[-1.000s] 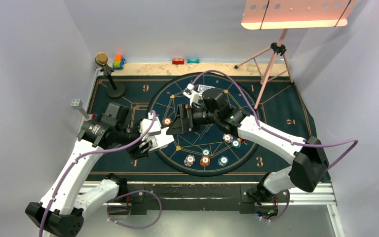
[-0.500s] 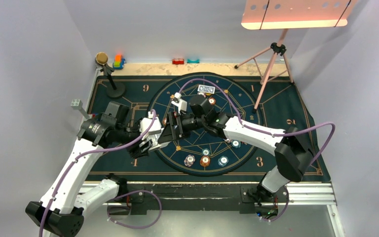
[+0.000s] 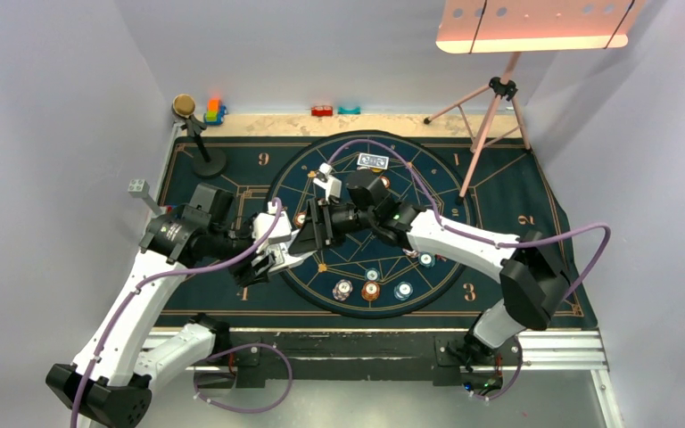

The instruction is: Distribute texas hold em gaming equipment

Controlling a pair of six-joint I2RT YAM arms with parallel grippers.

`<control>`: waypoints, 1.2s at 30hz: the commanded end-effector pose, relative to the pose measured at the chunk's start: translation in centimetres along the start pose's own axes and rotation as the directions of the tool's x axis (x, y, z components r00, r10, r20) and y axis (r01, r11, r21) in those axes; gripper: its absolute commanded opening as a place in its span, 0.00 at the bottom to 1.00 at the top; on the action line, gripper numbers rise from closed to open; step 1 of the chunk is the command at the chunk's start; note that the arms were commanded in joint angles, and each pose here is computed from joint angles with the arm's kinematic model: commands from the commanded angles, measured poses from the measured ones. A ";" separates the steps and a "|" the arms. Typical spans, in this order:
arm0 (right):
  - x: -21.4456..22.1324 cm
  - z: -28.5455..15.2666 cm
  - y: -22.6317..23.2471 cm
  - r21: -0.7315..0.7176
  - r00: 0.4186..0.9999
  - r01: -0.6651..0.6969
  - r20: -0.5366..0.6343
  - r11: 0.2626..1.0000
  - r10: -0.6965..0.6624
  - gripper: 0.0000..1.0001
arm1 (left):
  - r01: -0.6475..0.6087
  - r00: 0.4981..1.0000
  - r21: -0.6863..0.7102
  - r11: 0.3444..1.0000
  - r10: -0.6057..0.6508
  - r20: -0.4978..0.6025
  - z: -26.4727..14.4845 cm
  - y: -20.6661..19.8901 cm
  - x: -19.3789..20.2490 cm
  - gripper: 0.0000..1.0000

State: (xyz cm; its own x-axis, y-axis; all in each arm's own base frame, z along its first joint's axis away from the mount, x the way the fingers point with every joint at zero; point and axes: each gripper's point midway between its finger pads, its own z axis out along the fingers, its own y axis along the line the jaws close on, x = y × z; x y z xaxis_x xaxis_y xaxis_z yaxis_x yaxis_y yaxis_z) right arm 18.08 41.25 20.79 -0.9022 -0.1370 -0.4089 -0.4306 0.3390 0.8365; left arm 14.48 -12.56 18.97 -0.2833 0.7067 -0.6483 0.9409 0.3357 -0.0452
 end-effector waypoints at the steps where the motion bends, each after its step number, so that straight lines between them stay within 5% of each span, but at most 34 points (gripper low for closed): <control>1: -1.9 -1.9 1.3 -0.020 0.996 0.035 0.084 0.999 -0.033 0.66 | -0.048 0.997 0.003 0.999 0.048 0.068 -0.9 -0.3 -1.7 0.00; 15: -2.3 -2.7 1.1 -0.003 0.993 0.040 0.111 0.999 -0.039 0.37 | -0.052 0.996 0.001 0.999 0.052 0.068 -0.9 -0.4 -1.5 0.00; 26: -3.3 -5.1 0.8 0.079 0.984 0.069 0.156 0.995 -0.081 0.30 | -0.054 0.996 0.006 0.999 0.054 0.070 -1.0 -0.5 -1.6 0.00; 32: -3.9 -6.2 1.1 0.075 0.981 0.064 0.178 0.995 -0.077 0.01 | -0.057 0.996 0.002 0.998 0.057 0.068 -1.0 -0.5 -1.5 0.00; 36: -4.3 -7.3 1.5 0.033 0.979 0.042 0.199 0.999 -0.048 0.00 | -0.056 0.997 0.000 0.998 0.056 0.061 -1.0 -0.5 -1.3 0.00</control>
State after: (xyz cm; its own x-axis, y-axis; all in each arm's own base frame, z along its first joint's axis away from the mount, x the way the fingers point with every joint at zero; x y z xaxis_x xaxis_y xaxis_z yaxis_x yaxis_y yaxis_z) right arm 20.80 36.64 23.97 -0.8734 -0.0090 -0.4869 -0.4477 0.4084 0.7955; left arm 13.80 -12.44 18.96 -0.2781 0.7116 -0.6452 0.9457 0.3203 -0.0543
